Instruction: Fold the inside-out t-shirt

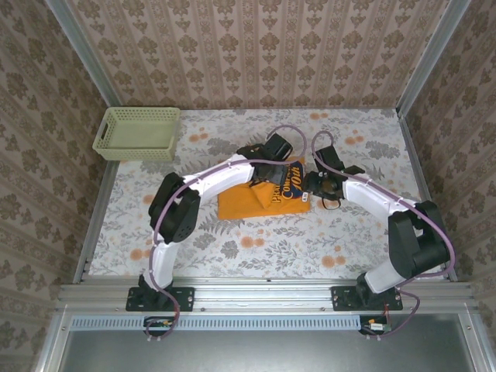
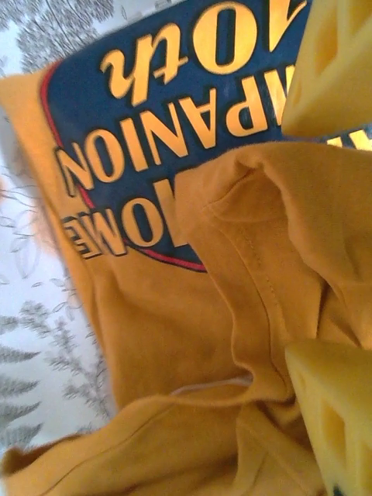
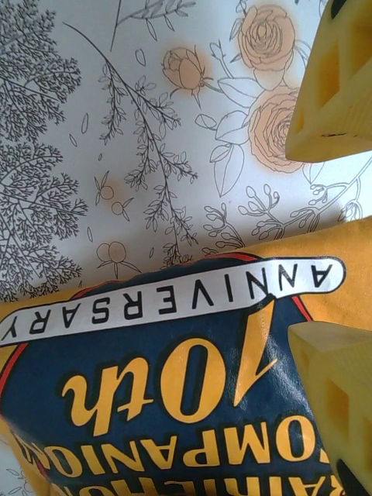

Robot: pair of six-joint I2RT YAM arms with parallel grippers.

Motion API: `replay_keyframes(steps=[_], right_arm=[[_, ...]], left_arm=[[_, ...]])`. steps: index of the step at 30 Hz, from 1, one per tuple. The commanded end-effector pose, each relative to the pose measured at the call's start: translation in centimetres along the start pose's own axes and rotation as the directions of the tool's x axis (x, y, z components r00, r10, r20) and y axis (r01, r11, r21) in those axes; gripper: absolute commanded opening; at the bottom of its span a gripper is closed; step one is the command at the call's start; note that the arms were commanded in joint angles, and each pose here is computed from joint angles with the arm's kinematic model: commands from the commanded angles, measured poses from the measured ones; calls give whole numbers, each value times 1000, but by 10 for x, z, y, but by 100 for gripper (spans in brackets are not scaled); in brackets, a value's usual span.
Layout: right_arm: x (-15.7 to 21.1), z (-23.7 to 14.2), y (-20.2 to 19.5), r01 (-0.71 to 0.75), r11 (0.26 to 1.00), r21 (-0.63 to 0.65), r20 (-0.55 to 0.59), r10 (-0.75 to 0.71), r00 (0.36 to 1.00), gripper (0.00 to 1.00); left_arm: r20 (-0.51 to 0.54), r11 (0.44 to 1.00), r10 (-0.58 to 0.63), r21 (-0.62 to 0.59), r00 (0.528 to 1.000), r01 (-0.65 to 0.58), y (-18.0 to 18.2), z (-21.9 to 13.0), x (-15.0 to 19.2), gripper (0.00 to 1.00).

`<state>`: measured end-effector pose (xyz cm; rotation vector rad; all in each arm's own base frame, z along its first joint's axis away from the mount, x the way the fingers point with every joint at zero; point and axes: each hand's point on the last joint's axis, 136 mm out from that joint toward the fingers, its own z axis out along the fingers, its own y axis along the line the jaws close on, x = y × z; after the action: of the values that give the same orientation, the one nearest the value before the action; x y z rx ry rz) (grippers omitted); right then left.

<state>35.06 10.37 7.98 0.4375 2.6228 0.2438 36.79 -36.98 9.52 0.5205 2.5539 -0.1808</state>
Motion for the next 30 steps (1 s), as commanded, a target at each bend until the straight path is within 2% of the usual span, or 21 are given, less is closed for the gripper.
replay_keyframes(steps=[1, 3, 6, 9, 11, 15, 17, 21, 23, 26, 29, 30], right_arm=[[-1, 5, 7, -29, 999, -44, 9, 29, 1000, 58], [0, 8, 8, -28, 999, -46, 1, 28, 1000, 58], [3, 15, 11, -20, 998, -53, -15, 19, 1000, 58], [4, 23, 19, 10, 998, -66, -36, -12, 999, 58], [6, 29, 22, 33, 998, -44, -52, -35, 998, 58], [5, 44, 16, 45, 999, 14, -65, -44, 997, 58], [6, 49, 16, 50, 998, 23, -72, -48, 996, 57], [4, 47, 19, 63, 998, 25, -70, -62, 996, 57], [1, 42, 21, 81, 996, 28, -57, -80, 995, 58], [-5, 32, 24, 107, 994, 36, -36, -106, 994, 58], [-13, 24, 26, 120, 992, 46, -16, -119, 993, 58], [-17, 21, 26, 121, 991, 51, -6, -121, 993, 58]], left_arm=[[-47, 1000, 8, -4, 999, -8, 5, 4, 4, 54], [-43, 1000, 0, -8, 999, 0, 8, 3, 5, 40], [-6, 1000, -15, -12, 1000, 15, 14, -9, 4, 24], [34, 996, -76, -45, 997, 77, 31, -28, 10, 12], [67, 988, -138, -62, 988, 142, 45, -42, 20, 8], [125, 957, -269, -78, 955, 280, 76, -64, 52, 9], [131, 932, -344, -75, 930, 355, 88, -67, 73, 13], [81, 864, -489, -93, 868, 495, 111, -56, 124, 17], [68, 833, -542, -90, 838, 546, 118, -49, 142, 33], [76, 817, -566, -76, 821, 571, 127, -50, 146, 38], [123, 827, -549, -65, 827, 558, 135, -64, 128, 44], [139, 841, -529, -47, 837, 539, 133, -67, 116, 50]])
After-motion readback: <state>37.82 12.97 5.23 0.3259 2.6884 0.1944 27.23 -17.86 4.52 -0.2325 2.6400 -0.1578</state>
